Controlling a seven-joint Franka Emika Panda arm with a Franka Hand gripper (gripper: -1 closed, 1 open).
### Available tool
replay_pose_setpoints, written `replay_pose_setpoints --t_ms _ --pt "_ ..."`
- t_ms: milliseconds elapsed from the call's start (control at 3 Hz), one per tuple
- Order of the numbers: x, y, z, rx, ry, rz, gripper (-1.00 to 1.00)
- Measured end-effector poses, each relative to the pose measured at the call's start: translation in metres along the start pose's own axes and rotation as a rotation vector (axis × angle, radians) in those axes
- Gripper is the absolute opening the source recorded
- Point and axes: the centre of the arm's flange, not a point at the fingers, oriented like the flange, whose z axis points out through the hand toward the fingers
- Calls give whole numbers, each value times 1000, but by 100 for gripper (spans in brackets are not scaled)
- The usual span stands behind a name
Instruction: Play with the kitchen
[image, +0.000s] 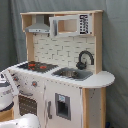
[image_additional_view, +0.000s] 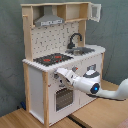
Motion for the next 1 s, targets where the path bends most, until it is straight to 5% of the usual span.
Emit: replay_pose_setpoints --t_ms 333,667,1000 --pt "1 4 3 -10 -11 32 100" --pt "1 4 3 -10 -11 32 -100" --pt "6 9 1 -17 -1 -103 -100"
